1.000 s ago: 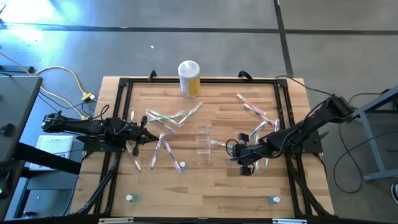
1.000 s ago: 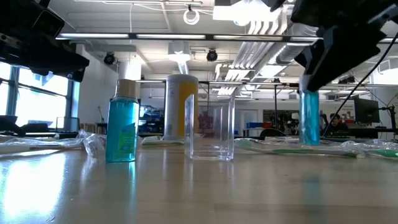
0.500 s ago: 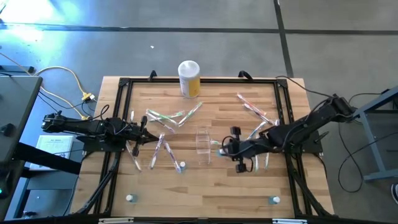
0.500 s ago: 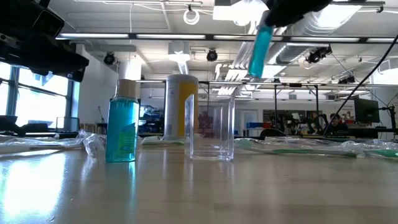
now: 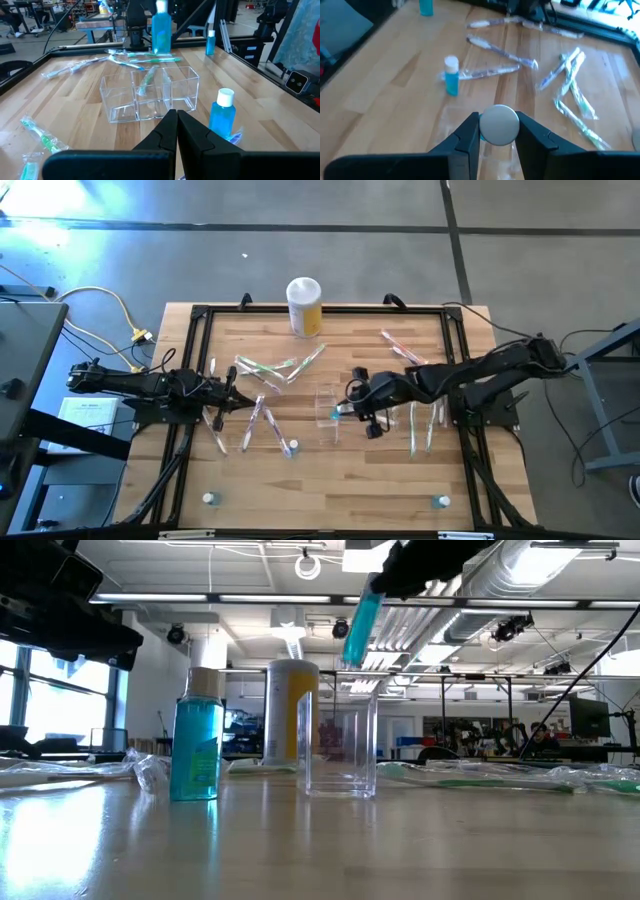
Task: Pick & Place toothbrushing station
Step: Put the mouthwash bottle into the transparent organizer
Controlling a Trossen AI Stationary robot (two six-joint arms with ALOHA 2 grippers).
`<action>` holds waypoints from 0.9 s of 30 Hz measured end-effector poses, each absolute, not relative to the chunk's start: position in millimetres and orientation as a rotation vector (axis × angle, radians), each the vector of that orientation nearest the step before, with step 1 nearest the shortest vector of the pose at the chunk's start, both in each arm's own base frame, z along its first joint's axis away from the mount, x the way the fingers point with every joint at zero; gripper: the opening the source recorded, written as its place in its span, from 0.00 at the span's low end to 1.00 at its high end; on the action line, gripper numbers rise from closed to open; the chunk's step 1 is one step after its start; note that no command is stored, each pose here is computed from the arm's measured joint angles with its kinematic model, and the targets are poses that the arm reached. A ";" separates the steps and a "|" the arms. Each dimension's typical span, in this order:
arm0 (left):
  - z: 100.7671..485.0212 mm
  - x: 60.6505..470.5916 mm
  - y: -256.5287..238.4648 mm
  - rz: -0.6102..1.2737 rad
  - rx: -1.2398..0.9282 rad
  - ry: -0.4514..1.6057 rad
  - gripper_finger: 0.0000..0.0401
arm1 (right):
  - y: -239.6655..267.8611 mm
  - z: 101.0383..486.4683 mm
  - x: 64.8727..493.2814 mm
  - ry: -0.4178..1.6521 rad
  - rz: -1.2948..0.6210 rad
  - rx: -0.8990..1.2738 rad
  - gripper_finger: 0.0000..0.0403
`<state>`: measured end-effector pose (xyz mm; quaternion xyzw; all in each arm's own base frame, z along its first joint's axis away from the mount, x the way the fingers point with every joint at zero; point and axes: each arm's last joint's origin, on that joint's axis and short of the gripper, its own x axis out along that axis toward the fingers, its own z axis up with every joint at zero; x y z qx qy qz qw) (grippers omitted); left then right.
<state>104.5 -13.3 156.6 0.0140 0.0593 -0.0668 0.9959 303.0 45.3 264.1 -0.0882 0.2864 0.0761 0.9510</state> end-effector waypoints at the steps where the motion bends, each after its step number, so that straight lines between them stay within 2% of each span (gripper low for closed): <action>1: 156.6 104.5 -13.3 -0.134 0.028 0.118 0.01 | 43.1 260.5 306.7 0.584 0.153 -0.176 0.22; 18: 156.5 104.5 -13.2 -0.131 0.028 0.119 0.01 | 14.7 210.9 348.6 0.709 0.135 -0.115 0.23; 27: 156.6 104.5 -13.2 -0.131 0.028 0.118 0.01 | 15.0 196.9 352.8 0.758 0.150 -0.084 0.23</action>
